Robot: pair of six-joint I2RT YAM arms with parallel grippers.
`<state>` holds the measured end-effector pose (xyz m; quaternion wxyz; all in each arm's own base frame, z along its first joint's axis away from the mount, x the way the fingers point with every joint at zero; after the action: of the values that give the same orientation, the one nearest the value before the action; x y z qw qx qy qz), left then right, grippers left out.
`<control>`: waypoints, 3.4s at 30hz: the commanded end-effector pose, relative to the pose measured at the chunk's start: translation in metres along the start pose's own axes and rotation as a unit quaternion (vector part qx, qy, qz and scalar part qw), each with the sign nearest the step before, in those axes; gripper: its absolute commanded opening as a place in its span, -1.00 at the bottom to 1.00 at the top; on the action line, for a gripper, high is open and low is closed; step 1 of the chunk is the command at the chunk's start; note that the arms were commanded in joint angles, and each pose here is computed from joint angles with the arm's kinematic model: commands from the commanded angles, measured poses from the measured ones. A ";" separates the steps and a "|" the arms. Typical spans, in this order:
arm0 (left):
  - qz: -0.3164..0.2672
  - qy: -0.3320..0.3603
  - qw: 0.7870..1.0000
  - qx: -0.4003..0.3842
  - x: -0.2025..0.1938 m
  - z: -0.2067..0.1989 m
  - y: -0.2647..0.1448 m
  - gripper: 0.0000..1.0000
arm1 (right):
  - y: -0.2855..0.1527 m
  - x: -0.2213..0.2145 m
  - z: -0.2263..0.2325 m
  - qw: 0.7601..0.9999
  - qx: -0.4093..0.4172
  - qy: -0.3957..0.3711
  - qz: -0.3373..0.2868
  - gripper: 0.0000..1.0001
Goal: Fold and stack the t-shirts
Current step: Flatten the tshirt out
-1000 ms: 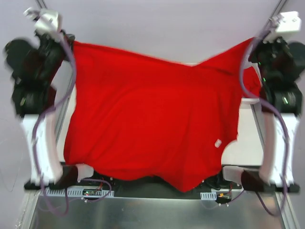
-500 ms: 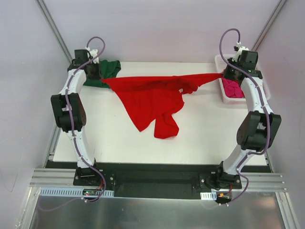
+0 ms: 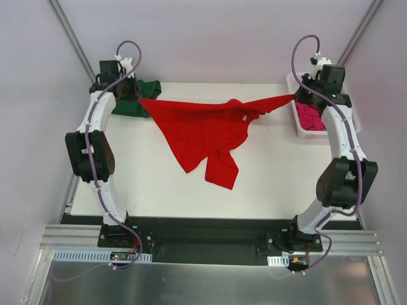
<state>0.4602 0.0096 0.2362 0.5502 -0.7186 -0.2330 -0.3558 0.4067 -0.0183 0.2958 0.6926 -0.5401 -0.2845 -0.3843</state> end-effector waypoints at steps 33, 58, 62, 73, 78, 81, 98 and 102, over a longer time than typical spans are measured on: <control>-0.208 0.131 0.968 0.060 0.111 -0.042 -0.176 -1.00 | -0.121 0.087 0.040 0.976 0.065 -0.027 -0.205 -0.99; 0.050 0.116 0.988 0.090 -0.006 -0.027 0.085 -1.00 | 0.047 -0.016 0.025 0.999 0.036 -0.025 -0.003 -0.99; 0.016 0.127 0.986 0.109 0.014 -0.025 0.081 -1.00 | 0.061 -0.011 0.029 1.000 0.013 -0.027 -0.008 -0.99; -0.038 0.139 0.977 0.156 0.042 -0.016 0.090 -1.00 | 0.107 -0.018 0.015 0.994 -0.102 -0.027 -0.012 -0.98; -0.036 0.139 0.977 0.159 0.037 -0.014 0.100 -1.00 | 0.117 -0.017 0.011 0.989 -0.142 -0.042 -0.029 -0.99; -0.036 0.140 0.976 0.162 0.035 -0.013 0.105 -1.00 | 0.123 -0.016 0.008 0.984 -0.168 -0.052 -0.039 -0.99; -0.035 0.157 0.973 0.163 0.027 -0.011 0.123 -1.00 | 0.165 -0.002 0.016 0.979 -0.118 -0.119 -0.114 -0.98; -0.038 0.161 0.972 0.166 0.027 -0.012 0.125 -1.00 | 0.177 0.002 0.019 0.975 -0.115 -0.140 -0.130 -0.99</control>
<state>0.5558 -0.0359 0.1670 0.6769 -0.5686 -0.2039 -0.4206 0.5332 0.0145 0.1768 0.5557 -0.6548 -0.3317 -0.3905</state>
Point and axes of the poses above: each gripper's point midway between its finger pads, its own y axis out along the fingers, its own z axis along the line the jaws close on, x = y × z, the point moved 10 cm from there along -y, back along the fingers, and after that the axes turned 7 degrees about y, right-handed, at the moved point
